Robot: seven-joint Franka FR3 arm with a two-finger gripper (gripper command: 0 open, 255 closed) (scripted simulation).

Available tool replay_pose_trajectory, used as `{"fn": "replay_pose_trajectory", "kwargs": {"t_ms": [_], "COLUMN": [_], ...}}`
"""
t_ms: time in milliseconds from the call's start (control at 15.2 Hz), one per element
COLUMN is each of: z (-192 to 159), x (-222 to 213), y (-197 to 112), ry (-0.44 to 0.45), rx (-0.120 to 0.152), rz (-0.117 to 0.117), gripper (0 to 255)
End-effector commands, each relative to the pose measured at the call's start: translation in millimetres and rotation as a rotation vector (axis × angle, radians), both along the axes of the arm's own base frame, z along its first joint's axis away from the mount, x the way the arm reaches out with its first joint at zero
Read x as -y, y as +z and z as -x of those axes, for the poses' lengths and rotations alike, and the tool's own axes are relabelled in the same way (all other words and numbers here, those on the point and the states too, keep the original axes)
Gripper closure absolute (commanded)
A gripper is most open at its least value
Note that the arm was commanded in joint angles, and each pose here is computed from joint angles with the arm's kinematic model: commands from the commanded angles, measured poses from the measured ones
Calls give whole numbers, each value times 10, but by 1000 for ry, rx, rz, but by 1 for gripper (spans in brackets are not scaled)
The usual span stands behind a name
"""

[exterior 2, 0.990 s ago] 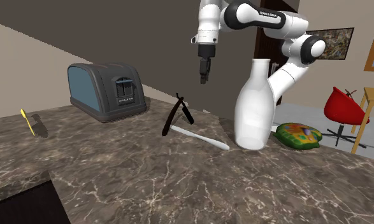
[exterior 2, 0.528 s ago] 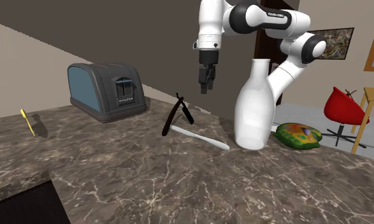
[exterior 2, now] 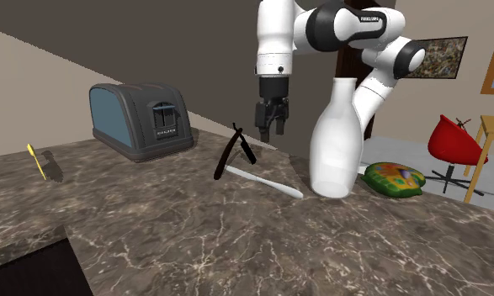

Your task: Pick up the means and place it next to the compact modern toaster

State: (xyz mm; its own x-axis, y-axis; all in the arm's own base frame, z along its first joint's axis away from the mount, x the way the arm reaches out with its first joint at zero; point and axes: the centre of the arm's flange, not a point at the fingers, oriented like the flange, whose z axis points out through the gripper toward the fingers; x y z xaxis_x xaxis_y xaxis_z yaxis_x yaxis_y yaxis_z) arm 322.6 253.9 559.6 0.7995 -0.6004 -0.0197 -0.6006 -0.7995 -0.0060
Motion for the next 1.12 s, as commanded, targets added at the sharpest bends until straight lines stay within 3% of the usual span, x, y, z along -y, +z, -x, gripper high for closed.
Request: {"fn": "replay_pose_trajectory", "kwargs": {"t_ms": [0, 396, 1056], "z": [-98, -413, -399], "x": [-242, -908, -924], "y": [-85, -273, -673], "ry": [-47, -174, -174], "rx": [-7, -26, -26], "rz": [-6, -19, -19], "gripper": [0, 0, 0]}}
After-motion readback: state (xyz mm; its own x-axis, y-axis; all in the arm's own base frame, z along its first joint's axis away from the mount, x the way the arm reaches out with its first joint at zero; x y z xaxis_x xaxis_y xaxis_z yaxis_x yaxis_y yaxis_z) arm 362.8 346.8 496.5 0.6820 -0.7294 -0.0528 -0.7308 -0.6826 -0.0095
